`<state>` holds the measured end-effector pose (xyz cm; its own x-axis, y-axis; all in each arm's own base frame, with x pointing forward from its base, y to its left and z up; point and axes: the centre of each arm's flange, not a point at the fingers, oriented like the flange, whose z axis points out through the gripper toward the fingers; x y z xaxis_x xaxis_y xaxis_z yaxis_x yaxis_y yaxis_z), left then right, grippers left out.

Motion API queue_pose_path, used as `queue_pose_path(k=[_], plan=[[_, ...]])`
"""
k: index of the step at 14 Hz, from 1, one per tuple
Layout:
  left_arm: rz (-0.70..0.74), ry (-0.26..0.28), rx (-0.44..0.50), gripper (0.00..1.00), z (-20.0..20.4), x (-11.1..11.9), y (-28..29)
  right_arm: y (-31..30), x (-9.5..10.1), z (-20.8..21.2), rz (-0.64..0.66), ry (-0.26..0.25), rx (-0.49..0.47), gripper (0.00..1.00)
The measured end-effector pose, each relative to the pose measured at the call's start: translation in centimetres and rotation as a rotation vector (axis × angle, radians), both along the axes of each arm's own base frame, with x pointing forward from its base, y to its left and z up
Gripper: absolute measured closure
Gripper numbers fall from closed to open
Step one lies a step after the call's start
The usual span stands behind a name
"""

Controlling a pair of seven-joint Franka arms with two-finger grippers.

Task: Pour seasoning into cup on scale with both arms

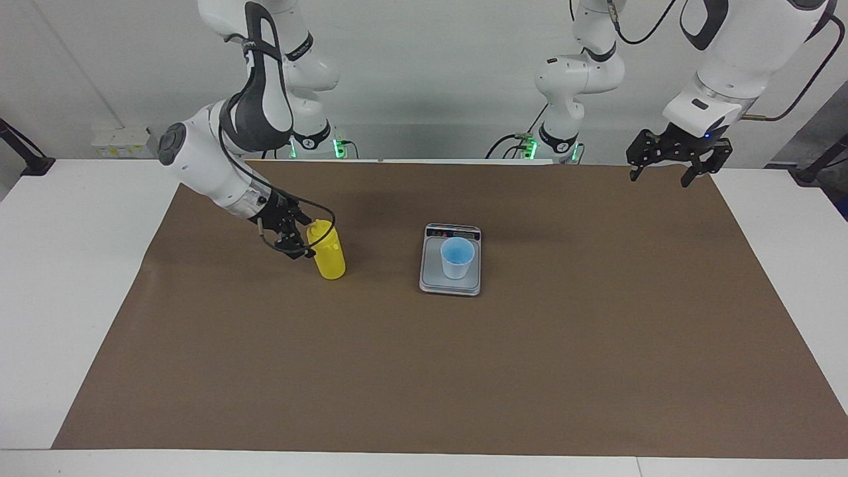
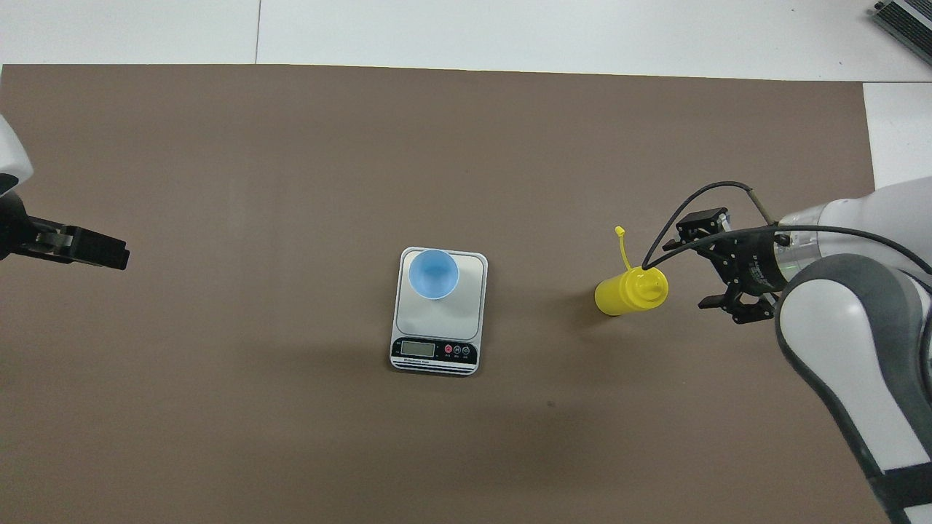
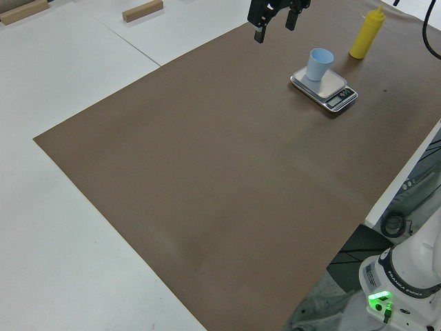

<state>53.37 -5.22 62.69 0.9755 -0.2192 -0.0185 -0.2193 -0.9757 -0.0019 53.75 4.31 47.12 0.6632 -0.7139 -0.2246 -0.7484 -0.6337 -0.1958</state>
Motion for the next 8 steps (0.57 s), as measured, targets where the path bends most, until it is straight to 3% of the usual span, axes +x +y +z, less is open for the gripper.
queue_pose_path(k=[4,8], plan=[[0.005,0.0,0.0,0.0,0.0,0.0,0.3,1.6,0.2,2.3,0.273,-0.095,-0.183,0.0],[0.021,-0.004,-0.001,0.0,0.0,0.1,1.2,3.2,0.6,5.1,0.437,-0.147,-0.259,0.0]])
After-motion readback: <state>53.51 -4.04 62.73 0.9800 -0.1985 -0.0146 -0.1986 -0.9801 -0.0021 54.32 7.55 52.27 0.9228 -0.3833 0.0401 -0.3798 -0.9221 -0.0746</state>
